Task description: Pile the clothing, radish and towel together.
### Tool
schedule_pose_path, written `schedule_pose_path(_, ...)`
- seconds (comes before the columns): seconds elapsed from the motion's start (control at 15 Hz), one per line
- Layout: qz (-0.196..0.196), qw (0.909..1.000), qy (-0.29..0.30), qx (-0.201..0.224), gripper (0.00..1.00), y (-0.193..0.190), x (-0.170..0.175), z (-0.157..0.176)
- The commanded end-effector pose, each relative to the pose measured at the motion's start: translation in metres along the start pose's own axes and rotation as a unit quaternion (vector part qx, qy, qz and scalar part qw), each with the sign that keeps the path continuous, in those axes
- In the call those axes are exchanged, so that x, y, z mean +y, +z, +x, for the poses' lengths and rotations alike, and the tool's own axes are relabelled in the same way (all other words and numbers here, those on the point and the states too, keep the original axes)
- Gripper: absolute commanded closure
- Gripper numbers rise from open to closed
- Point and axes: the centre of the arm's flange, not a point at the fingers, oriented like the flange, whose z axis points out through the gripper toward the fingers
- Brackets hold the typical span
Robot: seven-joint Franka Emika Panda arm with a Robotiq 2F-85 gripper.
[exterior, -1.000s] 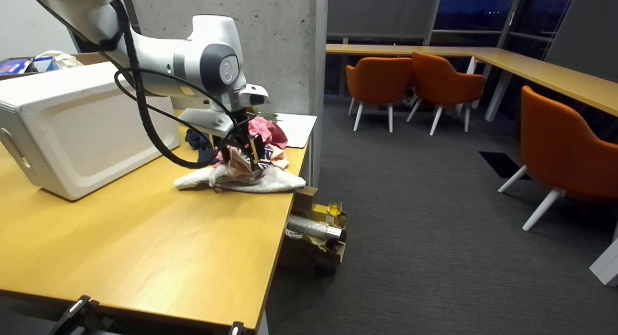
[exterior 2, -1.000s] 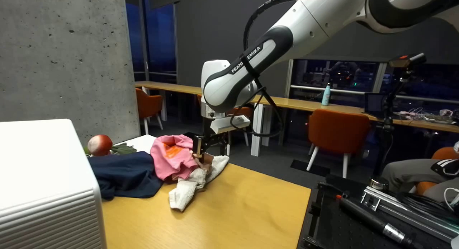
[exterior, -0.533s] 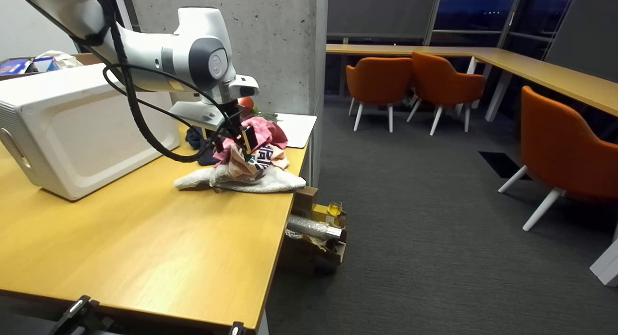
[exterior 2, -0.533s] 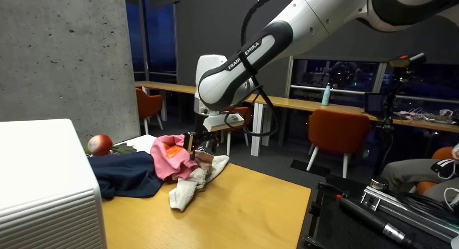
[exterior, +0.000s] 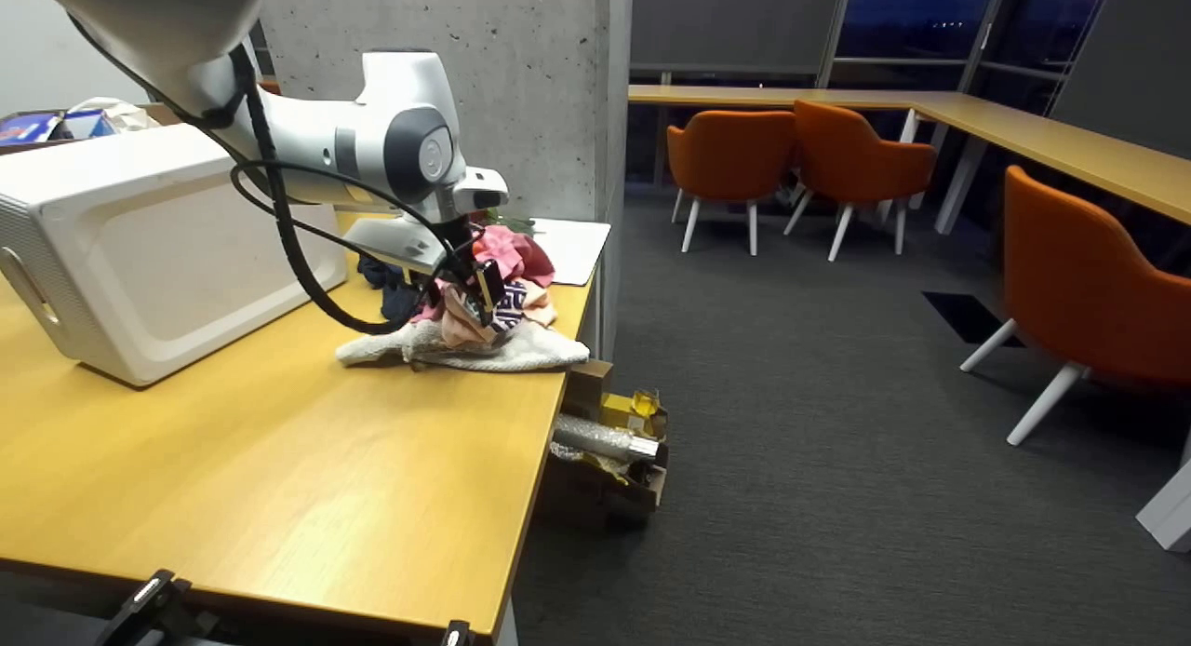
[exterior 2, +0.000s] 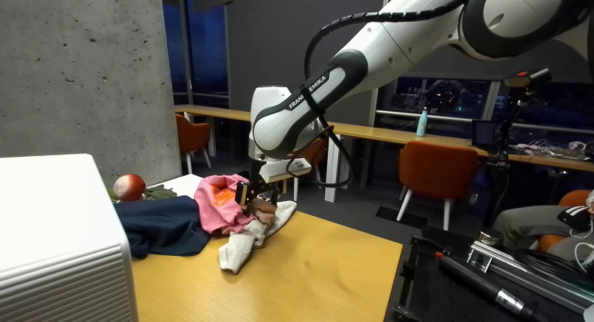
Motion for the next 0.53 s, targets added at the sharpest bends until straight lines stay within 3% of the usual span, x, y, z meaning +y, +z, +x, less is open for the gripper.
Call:
schedule_pose_path(0.0, 0.011, 0.9999, 0.004, -0.001, 0.00, 0.024, -0.010, 0.006)
schedule_pose_path(0.47, 0.018, 0.9997, 0.008, -0.015, 0.00, 0.060, -0.006, -0.004)
